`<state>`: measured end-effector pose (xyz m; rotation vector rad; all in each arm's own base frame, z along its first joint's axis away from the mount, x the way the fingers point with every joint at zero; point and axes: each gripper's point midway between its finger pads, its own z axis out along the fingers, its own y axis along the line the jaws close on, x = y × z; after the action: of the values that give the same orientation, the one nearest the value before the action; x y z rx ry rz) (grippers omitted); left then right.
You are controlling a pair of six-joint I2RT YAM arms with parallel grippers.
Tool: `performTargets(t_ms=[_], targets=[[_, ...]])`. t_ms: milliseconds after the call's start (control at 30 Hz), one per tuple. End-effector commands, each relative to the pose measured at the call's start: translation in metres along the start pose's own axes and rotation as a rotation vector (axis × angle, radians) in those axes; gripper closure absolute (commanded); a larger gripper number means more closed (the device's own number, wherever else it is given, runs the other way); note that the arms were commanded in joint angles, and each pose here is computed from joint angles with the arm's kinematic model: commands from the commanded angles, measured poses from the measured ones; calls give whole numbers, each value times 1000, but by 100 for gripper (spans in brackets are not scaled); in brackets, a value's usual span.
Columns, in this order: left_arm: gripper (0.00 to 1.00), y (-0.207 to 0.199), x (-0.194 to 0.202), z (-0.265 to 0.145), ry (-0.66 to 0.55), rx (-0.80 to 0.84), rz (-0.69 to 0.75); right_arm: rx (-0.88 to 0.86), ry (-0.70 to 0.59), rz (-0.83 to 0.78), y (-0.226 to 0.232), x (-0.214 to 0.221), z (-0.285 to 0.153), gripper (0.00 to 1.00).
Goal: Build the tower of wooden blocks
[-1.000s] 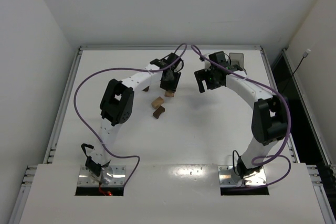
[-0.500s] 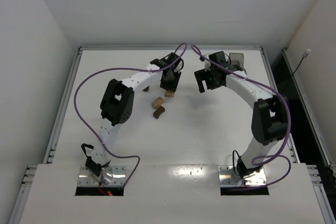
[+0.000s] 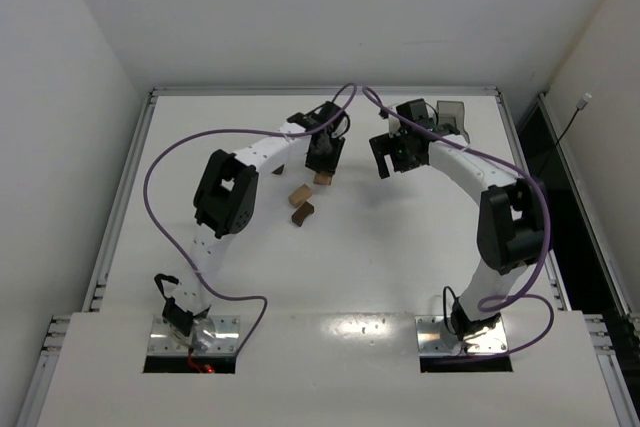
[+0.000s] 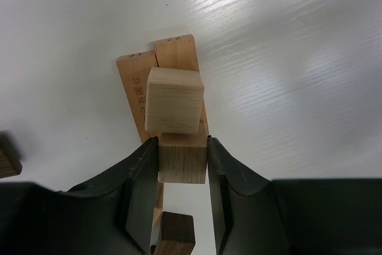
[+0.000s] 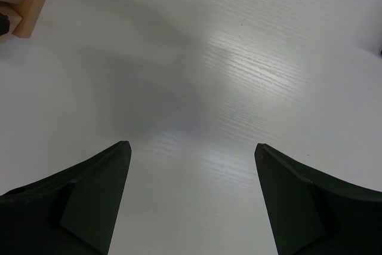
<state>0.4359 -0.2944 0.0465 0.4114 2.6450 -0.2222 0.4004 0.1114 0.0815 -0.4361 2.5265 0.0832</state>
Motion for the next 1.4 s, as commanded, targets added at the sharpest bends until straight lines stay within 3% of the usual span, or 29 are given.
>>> performTargets(t_ms=[0, 500, 867, 1100, 1233, 1367], targets=[[100, 4, -16, 0, -40, -1, -24, 14, -51, 15, -4, -20, -6, 18], [99, 8, -22, 5, -52, -12, -42, 4, -43, 15, -2, -18, -3, 18], [81, 8, -25, 3, -61, -10, -33, 4, -43, 15, -2, -18, -3, 18], [64, 9, -18, 2, -41, -6, -21, 4, -43, 15, -2, -20, -1, 18], [48, 11, -17, 1, -42, -17, -12, 4, -34, 15, -2, -17, -1, 18], [43, 9, -20, -3, -49, -6, -12, 4, -34, 15, -2, -17, -1, 18]])
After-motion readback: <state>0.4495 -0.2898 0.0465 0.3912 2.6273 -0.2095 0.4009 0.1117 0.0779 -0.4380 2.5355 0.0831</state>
